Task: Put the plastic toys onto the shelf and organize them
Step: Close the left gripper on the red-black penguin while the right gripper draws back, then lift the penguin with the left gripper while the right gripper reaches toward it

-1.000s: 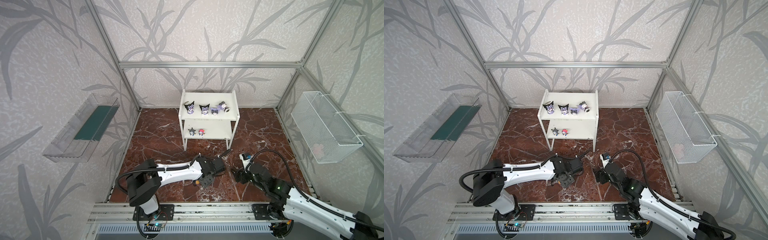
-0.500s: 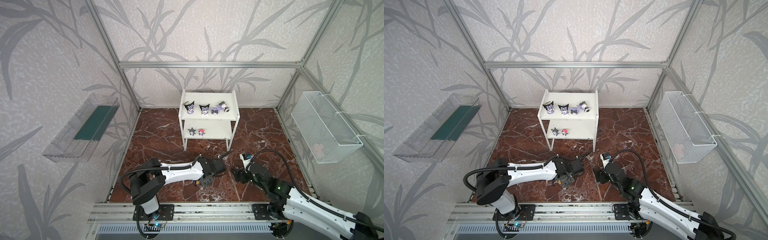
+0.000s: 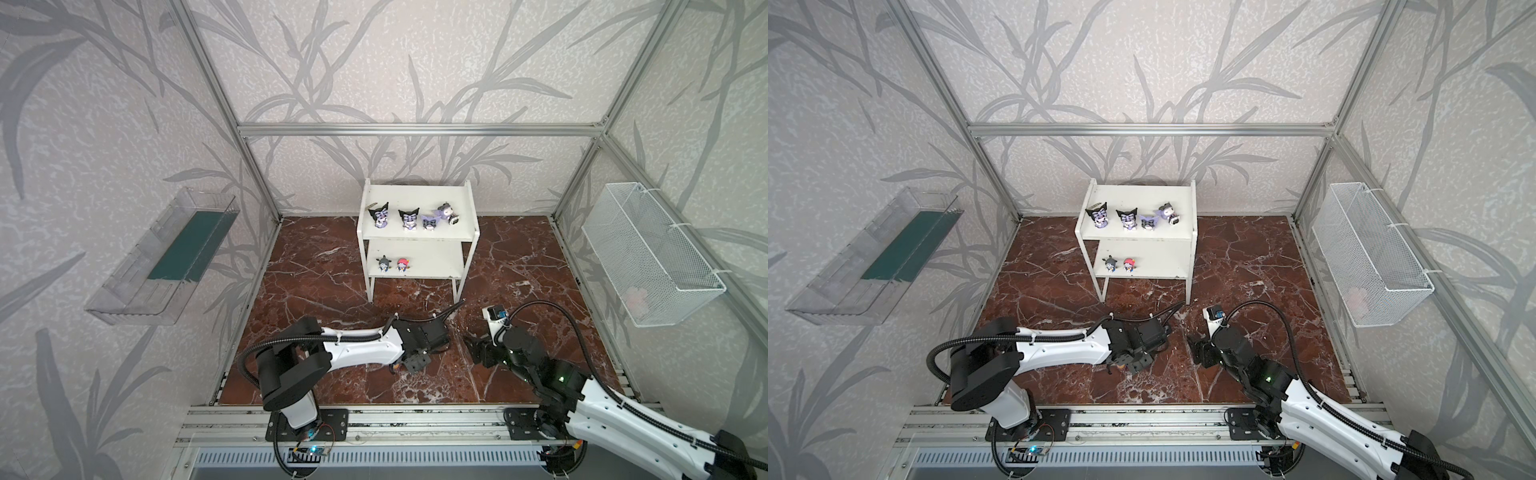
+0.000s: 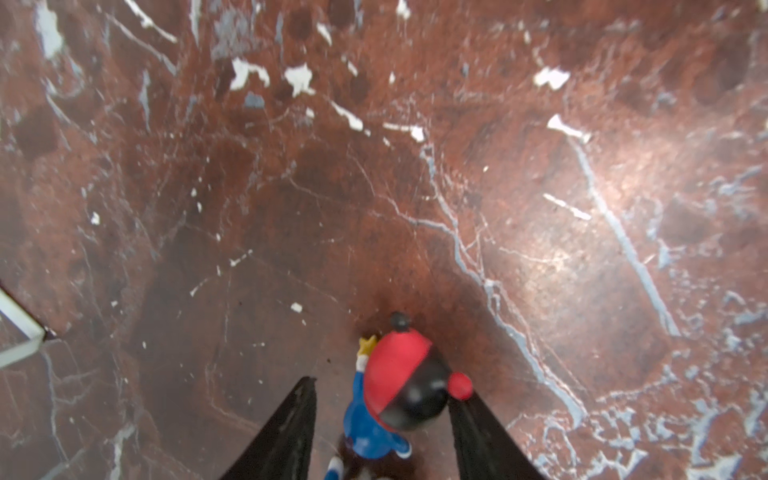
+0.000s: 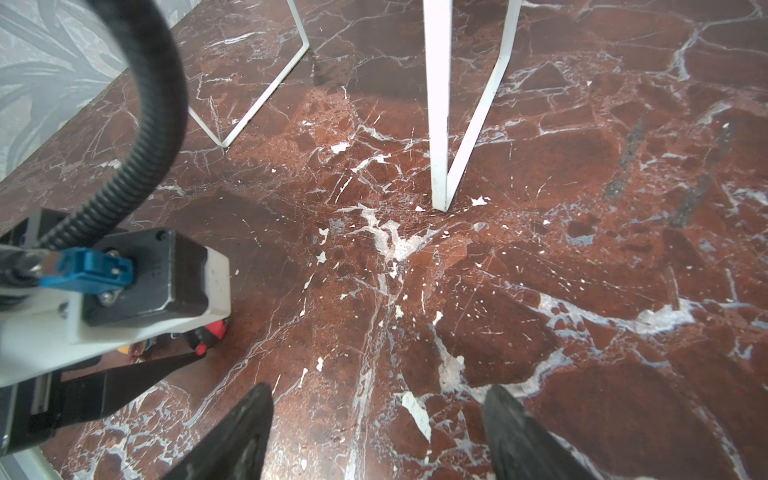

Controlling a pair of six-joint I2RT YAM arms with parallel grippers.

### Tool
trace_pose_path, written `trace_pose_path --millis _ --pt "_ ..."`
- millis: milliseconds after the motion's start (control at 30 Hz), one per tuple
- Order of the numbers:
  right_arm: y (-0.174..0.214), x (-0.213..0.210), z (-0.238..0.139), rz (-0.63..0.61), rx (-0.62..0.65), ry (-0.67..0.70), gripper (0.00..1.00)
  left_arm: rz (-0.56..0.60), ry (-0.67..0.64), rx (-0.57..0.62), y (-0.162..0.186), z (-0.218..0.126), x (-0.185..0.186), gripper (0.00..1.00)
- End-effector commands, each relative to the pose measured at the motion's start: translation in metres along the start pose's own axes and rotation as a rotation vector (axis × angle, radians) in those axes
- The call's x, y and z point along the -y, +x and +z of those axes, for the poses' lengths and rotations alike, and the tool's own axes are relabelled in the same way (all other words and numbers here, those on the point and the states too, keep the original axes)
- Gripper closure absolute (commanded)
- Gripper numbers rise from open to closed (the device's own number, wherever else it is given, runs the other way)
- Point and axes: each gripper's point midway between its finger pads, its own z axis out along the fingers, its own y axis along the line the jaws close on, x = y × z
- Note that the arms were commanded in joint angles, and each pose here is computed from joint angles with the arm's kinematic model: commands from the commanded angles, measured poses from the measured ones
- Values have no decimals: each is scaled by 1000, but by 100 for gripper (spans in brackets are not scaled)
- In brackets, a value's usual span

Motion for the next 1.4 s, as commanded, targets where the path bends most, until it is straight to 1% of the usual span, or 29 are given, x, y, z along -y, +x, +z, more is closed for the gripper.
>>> trace_pose_path --millis 0,133,200,233,367,400,567,667,833,933,1067,1100,1233,1267,1300,1367 --pt "3 5 -1 2 -1 17 20 1 16 14 0 2 2 52" --pt "3 2 -1 -4 -7 0 20 5 47 12 3 2 7 54" --pt "4 0 0 -7 -13 -8 20 4 70 18 4 1 11 57" --pt "4 -1 0 -8 -15 -12 20 3 81 23 4 0 12 60" --pt "3 -7 1 -24 -22 -43 20 -18 141 63 3 -5 17 78" --pt "2 -10 0 -27 -21 -59 20 -23 159 72 3 -7 19 80" --pt "-1 -23 -1 -36 -13 -127 20 -35 208 110 2 -17 19 81" --pt "-3 -39 -2 -47 -13 -214 20 -60 265 174 -2 -28 20 84" --pt "-3 -69 -3 -41 -41 -380 20 -127 421 307 -10 -54 21 84" --pt "-5 -81 -1 21 -78 -477 20 -164 483 395 -15 -70 18 84" --pt "-14 -100 -5 129 -106 -652 20 -189 574 533 -26 -96 20 84" --pt "-18 -104 -7 147 -110 -682 20 -193 596 561 -28 -101 21 87" --pt "-30 -119 -13 196 -120 -773 20 -193 661 668 -31 -123 24 88" --pt "-33 -121 -15 196 -112 -792 20 -194 671 690 -32 -127 24 90" --pt "-36 -125 -17 226 -124 -812 19 -197 676 713 -32 -130 24 91" --pt "-41 -130 -21 236 -134 -843 19 -200 679 757 -32 -134 23 91"
